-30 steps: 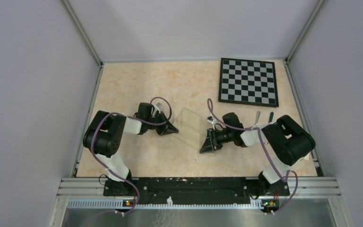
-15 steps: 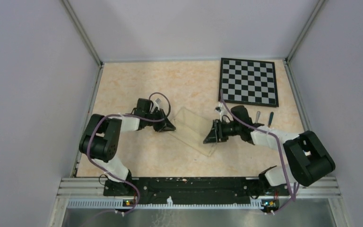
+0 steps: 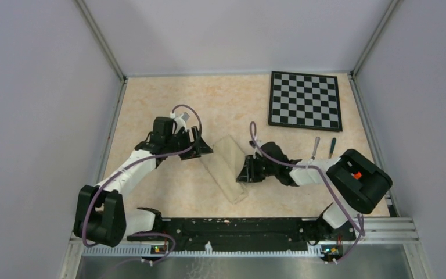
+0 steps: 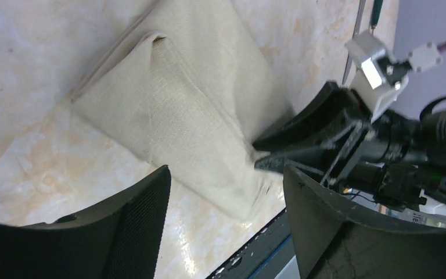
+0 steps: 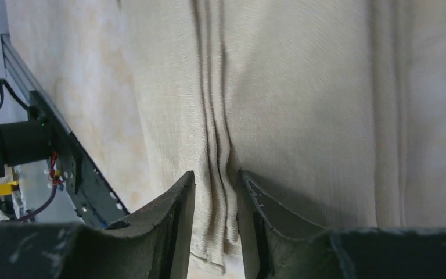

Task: Fold the napkin into a case and place the utensils inside
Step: Smooth out the 2/3-rectangle-folded napkin at the center of the board, then rotate the 2/3-rectangle-folded napkin at the center of the board.

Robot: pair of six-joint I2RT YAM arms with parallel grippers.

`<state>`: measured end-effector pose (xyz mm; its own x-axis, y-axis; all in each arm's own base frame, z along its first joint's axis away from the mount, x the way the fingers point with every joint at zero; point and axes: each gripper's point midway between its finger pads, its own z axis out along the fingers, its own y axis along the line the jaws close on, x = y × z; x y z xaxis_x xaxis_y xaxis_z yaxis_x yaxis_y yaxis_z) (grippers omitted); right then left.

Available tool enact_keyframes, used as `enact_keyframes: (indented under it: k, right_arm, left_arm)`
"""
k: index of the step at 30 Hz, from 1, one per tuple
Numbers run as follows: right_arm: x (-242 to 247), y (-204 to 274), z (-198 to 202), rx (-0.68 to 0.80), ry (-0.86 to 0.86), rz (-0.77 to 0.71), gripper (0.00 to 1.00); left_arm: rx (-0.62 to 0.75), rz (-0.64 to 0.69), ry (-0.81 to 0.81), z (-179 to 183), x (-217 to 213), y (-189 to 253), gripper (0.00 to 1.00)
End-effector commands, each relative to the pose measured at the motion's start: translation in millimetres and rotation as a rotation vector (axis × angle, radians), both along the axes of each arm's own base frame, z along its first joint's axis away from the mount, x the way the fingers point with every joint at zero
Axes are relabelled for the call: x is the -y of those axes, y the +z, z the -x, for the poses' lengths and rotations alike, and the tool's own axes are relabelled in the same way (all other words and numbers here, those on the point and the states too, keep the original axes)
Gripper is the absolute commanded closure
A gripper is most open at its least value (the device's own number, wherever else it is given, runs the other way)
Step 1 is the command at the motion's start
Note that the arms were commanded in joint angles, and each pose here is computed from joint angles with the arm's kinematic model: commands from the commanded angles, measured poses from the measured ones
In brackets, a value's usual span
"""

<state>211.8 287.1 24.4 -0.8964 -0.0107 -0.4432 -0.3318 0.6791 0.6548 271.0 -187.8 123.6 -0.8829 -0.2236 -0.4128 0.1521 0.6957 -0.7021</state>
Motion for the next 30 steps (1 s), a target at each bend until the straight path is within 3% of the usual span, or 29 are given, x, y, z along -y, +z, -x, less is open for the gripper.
enact_keyframes:
  k: [1, 4, 6, 14, 19, 23, 26, 30]
  right_arm:
    - [-37.4, 3.3, 47.4, -0.012, -0.018, -0.037, 0.66]
    - [-55.5, 50.2, 49.9, 0.058, 0.029, -0.152, 0.59]
    - [-45.9, 63.9, 37.2, 0.113, 0.044, -0.112, 0.52]
    - [34.5, 53.0, -3.5, 0.098, -0.017, -0.042, 0.45]
    - [41.7, 42.9, 6.2, 0.065, -0.020, -0.049, 0.45]
    - [38.5, 46.4, 10.6, 0.050, -0.045, -0.113, 0.46]
    - [43.3, 46.9, 9.3, 0.062, -0.063, -0.098, 0.46]
    - [63.9, 43.7, -1.5, 0.091, -0.128, -0.023, 0.46]
  left_arm:
    - [-0.054, -0.056, 0.021, 24.3, -13.3, -22.0, 0.24]
    - [-0.098, -0.050, 0.061, 32.7, -15.9, -36.6, 0.25]
    - [-0.101, -0.046, 0.094, 35.5, -18.2, -43.4, 0.25]
    - [-0.174, -0.074, 0.084, 30.2, -14.3, -83.1, 0.21]
    - [-0.184, -0.086, 0.073, -5.0, -2.8, -102.4, 0.25]
    - [-0.100, -0.051, 0.010, -52.7, 22.8, -86.4, 0.27]
    - [-0.035, -0.140, -0.009, -64.4, 30.8, -68.1, 0.20]
    - [-0.014, -0.288, 0.056, -43.3, 15.7, -47.7, 0.02]
